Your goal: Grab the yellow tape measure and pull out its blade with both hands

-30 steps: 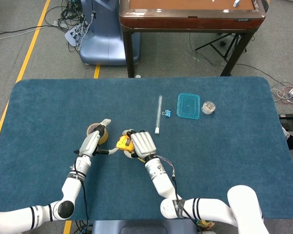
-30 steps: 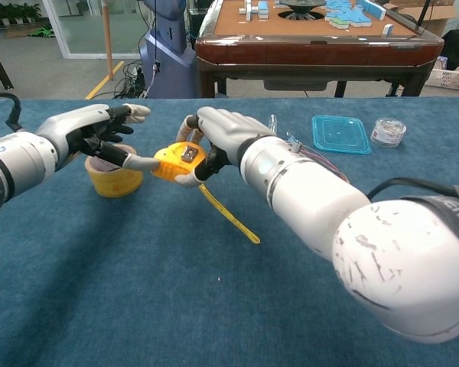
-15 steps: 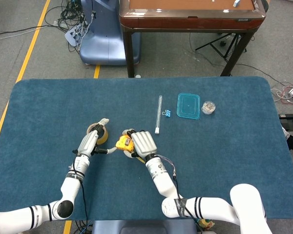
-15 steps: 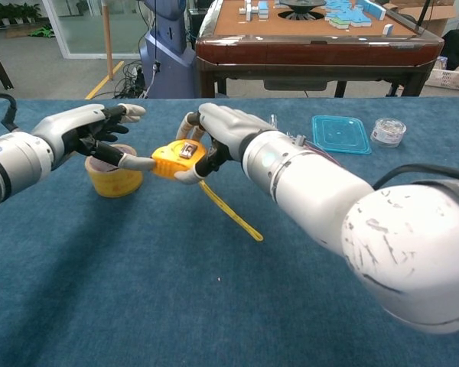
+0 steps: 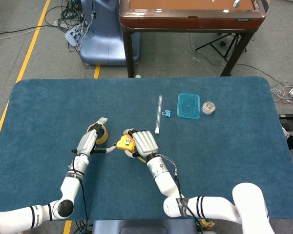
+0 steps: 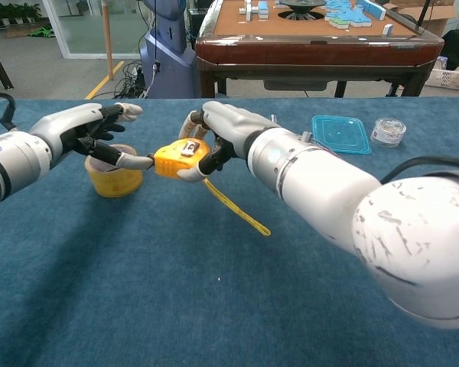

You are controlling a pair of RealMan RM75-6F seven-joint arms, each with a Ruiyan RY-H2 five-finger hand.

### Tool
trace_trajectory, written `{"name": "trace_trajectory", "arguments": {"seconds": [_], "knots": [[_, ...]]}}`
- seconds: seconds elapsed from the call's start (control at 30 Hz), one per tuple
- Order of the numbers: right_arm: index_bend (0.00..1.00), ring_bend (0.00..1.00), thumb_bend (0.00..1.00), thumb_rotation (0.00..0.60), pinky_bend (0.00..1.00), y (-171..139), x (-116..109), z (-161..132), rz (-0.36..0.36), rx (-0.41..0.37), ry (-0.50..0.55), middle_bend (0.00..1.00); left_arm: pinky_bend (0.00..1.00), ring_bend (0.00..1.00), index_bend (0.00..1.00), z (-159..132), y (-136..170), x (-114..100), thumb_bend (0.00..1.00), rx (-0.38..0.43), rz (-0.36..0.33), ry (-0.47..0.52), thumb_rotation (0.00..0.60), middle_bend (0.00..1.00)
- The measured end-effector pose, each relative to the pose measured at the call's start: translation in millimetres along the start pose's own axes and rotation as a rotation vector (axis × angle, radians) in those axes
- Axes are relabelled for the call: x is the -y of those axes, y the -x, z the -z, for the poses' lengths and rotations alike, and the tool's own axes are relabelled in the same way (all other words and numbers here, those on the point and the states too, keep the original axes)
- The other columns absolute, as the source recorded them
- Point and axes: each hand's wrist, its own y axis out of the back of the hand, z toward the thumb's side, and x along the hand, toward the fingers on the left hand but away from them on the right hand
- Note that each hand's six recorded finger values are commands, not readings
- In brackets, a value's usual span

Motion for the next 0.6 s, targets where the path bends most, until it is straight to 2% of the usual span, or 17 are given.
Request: {"name": "trace_trajectory", "arguments": {"seconds": [0.6], "knots": [[0.63,0.59,0.78,0.600,0.35,-6.4,-5.9,4.7,-0.012,0.002,0.010,0.67,0.00,0.00,0.00,9.5,-2.2,-16.1,0.17,-0.032,-0.049,-0.013,0.600,0.00]]}}
